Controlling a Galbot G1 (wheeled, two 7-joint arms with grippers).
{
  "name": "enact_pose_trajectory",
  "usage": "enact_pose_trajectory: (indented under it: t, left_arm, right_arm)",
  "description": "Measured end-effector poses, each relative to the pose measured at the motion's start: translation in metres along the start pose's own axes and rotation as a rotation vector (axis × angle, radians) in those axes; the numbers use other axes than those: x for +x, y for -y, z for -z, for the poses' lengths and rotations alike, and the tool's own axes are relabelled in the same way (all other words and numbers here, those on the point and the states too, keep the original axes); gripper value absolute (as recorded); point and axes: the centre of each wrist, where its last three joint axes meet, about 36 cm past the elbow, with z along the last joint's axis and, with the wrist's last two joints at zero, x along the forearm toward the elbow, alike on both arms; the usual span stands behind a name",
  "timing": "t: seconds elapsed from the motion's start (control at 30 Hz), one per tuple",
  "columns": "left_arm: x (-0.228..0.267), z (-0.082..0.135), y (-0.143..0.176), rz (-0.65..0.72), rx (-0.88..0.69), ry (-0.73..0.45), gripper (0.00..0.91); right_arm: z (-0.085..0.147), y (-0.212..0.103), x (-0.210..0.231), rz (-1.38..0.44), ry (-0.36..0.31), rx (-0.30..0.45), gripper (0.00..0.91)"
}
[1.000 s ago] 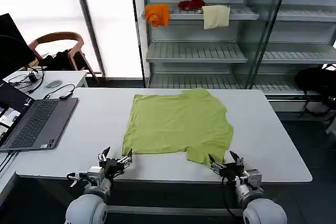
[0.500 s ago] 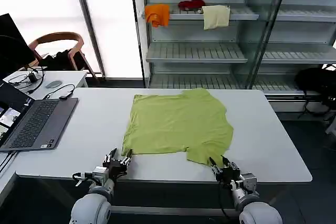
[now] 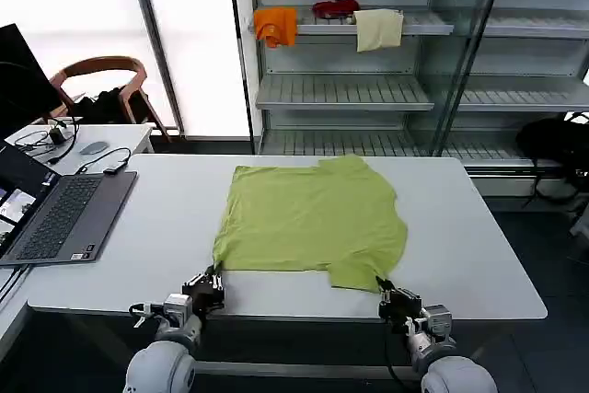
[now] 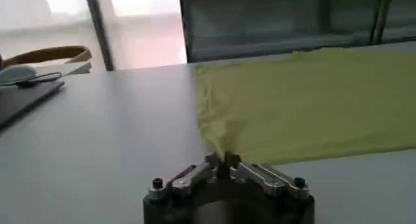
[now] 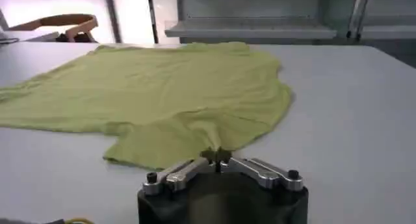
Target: Fold and organize the clothes.
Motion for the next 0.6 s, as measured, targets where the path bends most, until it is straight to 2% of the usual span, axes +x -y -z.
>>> enact_pose_trajectory:
  t: [0.3, 0.6]
  left_arm:
    - [-0.007, 0.022, -0.007, -0.010, 0.017, 0.040, 0.000]
    - [-0.030, 0.047, -0.009, -0.013, 0.038, 0.070, 0.000]
  right_arm:
    - [0.019, -0.005, -0.018, -0.019, 0.057, -0.022, 0.000]
    - [0.044, -0.003, -0.054, -0.037, 0.111, -0.050, 0.000]
